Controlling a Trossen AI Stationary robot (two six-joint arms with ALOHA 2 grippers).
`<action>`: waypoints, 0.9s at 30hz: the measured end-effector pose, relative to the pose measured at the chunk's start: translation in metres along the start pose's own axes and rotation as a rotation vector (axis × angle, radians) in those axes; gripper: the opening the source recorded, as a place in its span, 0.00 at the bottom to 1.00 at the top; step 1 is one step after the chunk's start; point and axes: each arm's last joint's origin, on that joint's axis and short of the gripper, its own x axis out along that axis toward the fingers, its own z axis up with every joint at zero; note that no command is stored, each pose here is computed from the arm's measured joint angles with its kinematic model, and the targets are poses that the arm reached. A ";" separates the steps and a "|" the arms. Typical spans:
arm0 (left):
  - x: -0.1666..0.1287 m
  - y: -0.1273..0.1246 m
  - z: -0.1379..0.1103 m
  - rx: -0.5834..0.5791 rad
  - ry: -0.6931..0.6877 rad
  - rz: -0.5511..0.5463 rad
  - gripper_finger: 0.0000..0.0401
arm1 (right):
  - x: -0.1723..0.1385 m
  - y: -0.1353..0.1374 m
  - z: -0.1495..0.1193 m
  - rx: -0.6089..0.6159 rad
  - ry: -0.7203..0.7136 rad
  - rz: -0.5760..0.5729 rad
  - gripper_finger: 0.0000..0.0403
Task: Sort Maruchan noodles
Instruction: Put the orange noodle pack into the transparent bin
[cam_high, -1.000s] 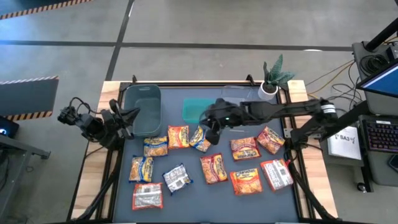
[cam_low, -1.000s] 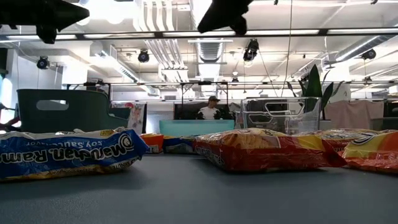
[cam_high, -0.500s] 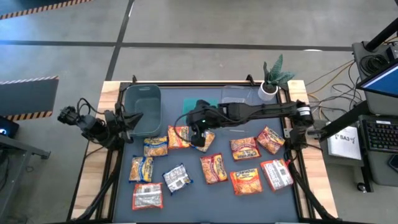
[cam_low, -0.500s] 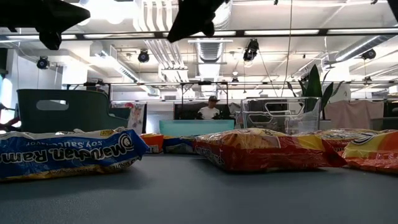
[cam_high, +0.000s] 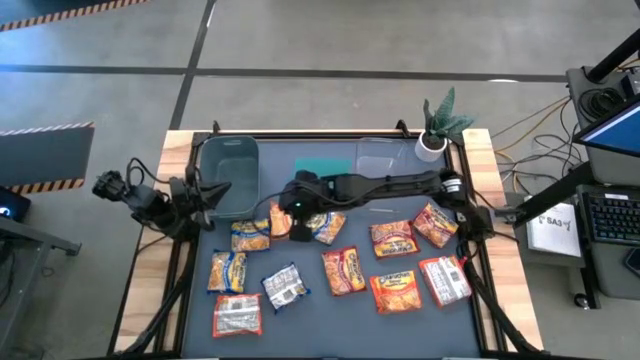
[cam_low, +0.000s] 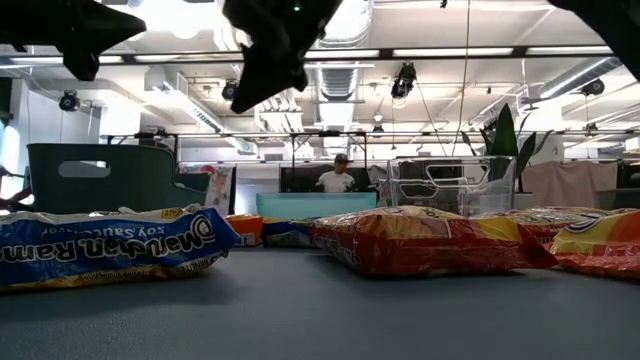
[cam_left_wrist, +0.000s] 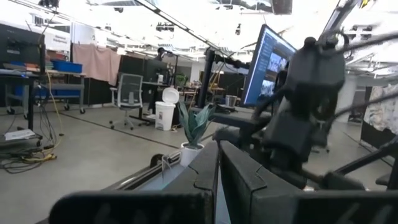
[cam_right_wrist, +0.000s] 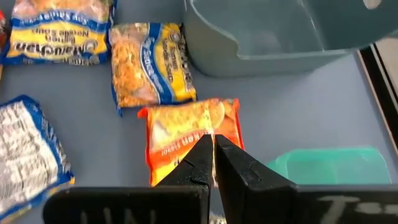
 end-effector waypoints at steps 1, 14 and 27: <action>0.000 0.000 0.002 -0.003 -0.003 0.000 0.00 | 0.004 0.001 0.000 -0.004 0.005 0.001 0.02; -0.002 0.004 0.024 0.060 -0.032 0.005 0.00 | 0.035 0.040 -0.021 -0.068 0.099 0.045 0.02; -0.003 0.007 0.036 0.102 -0.053 0.009 0.00 | 0.034 0.041 -0.016 -0.057 0.068 0.038 0.02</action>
